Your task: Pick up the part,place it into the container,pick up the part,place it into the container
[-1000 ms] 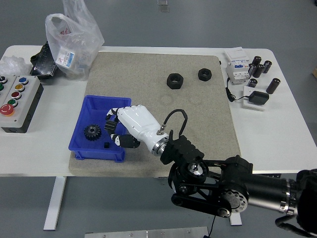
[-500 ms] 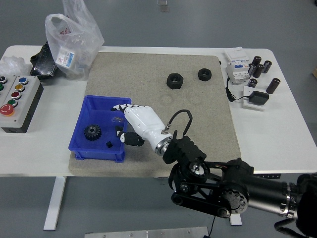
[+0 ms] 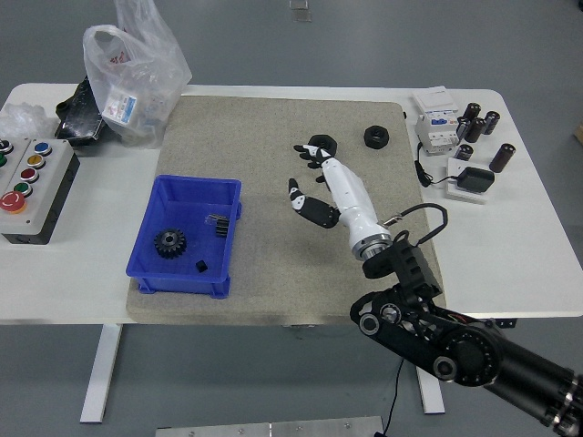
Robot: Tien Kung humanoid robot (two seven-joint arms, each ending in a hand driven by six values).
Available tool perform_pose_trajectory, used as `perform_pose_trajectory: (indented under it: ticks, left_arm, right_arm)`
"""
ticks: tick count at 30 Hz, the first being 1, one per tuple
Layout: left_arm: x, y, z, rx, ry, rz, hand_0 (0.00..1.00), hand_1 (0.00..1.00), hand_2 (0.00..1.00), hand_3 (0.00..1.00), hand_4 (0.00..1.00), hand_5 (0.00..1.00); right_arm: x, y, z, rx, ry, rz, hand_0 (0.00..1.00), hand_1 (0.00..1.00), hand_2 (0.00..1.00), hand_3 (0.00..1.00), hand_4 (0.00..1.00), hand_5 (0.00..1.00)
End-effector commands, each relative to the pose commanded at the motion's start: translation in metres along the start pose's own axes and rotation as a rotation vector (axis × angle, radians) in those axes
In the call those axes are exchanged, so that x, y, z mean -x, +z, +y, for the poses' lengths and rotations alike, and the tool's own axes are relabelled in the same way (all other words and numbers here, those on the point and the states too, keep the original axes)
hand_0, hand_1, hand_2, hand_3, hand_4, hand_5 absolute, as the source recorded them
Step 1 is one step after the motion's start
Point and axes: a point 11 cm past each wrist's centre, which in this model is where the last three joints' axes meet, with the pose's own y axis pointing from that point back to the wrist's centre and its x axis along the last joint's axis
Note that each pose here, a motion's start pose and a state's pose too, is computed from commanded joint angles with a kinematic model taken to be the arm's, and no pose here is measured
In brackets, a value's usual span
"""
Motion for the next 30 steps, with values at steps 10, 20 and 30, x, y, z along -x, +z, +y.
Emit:
perform_pose_trajectory:
  ticks: [10, 20, 30]
  left_arm:
    - [0.003, 0.002, 0.0, 0.013, -0.003, -0.009, 0.621, 0.615, 0.617, 0.617, 0.597, 0.362]
    - [-0.001, 0.003, 0.0, 0.028, 0.007, -0.023, 0.622, 0.616, 0.617, 0.617, 0.596, 0.359]
    - [-0.013, -0.004, -0.001, 0.022, 0.024, -0.037, 0.621, 0.617, 0.617, 0.617, 0.595, 0.358]
  right_arm:
    - [-0.056, 0.065, 0.017, 0.117, 0.242, -0.299, 0.58, 0.704, 0.718, 0.709, 0.535, 0.169]
    - [-0.114, 0.106, 0.052, 0.14, 0.481, -0.46, 0.583, 0.695, 0.713, 0.693, 0.558, 0.185]
    - [-0.12, 0.105, 0.053, 0.117, 0.518, -0.466, 0.575, 0.692, 0.707, 0.689, 0.554, 0.184]
